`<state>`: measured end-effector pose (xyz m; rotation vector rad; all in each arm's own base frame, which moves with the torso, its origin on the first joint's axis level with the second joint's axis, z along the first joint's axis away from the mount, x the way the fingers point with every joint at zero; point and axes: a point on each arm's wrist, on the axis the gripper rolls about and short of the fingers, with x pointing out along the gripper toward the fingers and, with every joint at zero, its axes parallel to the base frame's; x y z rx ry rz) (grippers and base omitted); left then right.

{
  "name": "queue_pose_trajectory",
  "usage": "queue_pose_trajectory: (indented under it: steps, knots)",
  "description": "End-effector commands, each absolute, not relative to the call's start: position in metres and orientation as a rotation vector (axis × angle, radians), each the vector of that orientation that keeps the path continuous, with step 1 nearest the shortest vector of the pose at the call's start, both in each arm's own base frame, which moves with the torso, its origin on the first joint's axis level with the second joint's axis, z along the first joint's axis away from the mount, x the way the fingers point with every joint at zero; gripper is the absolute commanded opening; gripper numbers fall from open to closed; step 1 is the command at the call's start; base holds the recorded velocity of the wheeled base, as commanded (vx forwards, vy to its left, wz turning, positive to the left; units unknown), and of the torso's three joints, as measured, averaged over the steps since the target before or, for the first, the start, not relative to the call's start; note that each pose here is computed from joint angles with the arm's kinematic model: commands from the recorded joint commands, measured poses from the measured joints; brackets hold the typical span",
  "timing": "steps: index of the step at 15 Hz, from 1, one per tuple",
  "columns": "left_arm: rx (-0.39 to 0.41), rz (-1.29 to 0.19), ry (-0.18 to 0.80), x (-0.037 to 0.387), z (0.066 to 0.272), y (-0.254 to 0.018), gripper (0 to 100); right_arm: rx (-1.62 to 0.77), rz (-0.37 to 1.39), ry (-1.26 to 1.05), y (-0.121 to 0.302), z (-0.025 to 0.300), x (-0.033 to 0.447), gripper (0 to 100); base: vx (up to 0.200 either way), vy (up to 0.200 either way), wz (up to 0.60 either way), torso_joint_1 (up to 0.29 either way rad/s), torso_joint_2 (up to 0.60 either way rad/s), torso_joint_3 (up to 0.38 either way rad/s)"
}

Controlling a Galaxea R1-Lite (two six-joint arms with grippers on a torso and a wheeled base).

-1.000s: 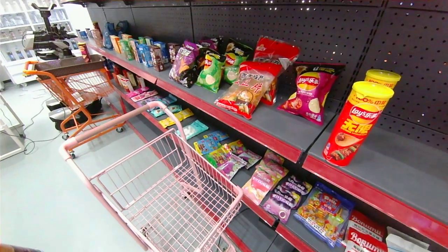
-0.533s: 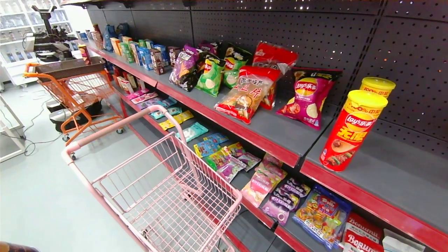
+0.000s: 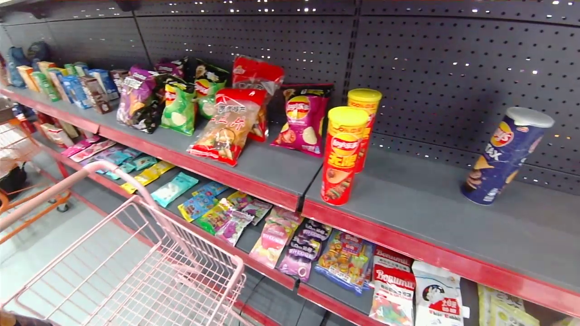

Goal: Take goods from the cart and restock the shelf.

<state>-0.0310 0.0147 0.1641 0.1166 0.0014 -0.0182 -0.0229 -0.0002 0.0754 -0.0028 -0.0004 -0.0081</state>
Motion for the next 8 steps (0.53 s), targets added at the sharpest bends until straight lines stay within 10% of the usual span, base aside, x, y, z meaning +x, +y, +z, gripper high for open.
queue_pose_trajectory:
  steps: [1, 8]
  knots:
    - [0.129, -0.019, 0.011, -0.0294, 0.1646, 0.0142, 0, -0.005, -0.008, 0.0, -0.0002, 0.0755, -0.0228, 100, 0.0, 0.0, -0.6, -0.007, 0.0, 0.002]
    - [0.164, -0.015, 0.015, -0.0289, 0.1639, 0.0142, 0, -0.005, -0.008, -0.002, -0.0002, 0.0759, -0.0229, 100, 0.0, 0.0, -0.51, 0.003, 0.0, 0.001]
